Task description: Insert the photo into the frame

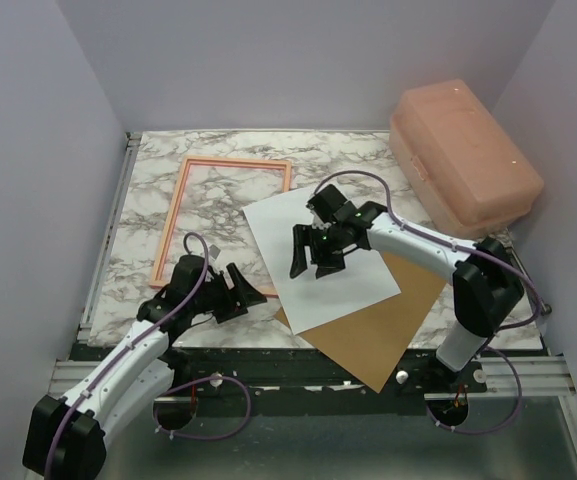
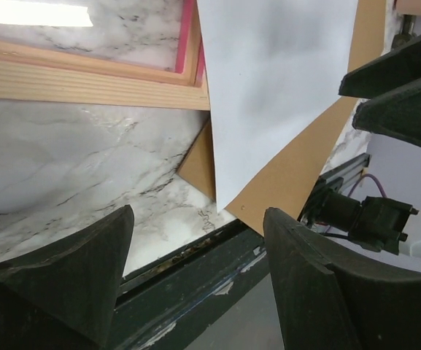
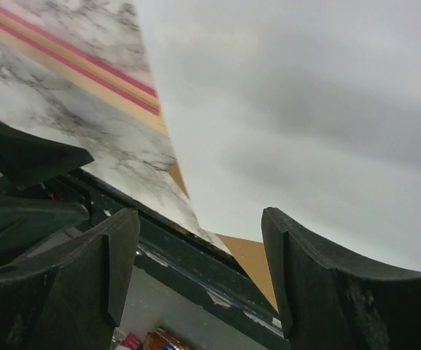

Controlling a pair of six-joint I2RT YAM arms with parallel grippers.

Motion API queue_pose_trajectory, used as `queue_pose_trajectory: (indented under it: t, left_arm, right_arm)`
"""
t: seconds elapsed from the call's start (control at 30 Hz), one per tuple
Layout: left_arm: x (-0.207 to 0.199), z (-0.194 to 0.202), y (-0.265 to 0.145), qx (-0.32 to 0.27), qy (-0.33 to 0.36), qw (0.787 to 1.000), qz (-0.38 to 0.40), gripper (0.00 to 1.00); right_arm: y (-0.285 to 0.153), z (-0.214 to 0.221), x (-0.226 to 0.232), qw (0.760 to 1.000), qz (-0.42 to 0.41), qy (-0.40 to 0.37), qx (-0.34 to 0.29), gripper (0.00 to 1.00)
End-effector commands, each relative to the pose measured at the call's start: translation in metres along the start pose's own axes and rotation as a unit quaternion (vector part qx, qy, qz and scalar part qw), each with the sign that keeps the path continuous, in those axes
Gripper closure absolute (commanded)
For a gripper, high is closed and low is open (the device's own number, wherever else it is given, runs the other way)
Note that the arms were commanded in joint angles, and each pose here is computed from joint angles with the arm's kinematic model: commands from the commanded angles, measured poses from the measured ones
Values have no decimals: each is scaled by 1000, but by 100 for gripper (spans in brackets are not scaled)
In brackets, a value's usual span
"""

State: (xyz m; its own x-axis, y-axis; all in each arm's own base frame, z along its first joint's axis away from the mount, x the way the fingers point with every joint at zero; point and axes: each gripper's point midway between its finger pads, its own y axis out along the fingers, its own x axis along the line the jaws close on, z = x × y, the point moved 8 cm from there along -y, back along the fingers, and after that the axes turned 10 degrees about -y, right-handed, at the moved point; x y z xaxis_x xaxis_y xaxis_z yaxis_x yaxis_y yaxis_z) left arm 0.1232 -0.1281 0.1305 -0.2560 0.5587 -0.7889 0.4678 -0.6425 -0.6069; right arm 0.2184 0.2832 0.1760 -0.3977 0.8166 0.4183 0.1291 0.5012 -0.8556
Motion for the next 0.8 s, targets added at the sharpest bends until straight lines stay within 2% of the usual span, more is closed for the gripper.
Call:
queue_pose_trajectory:
  t: [0.0,0.27,0.43,0.77]
  left_arm:
    - [-19,1,7,15,4,998,61,28]
    - [-41,-12,13,0,27,998,64,29]
    - [-49,-26,24,-12,34,999,34,29]
    - [-44,-52,55,-31,30,999,1,32]
  right_arm:
    - [-8,12,-31,999,-26,38,-6,25]
    - [-9,59,-92,995,-6,95,14,25]
    - [4,87,-99,992,-23,120,35,25]
    - [8,99,-96,987,-58,141,40,25]
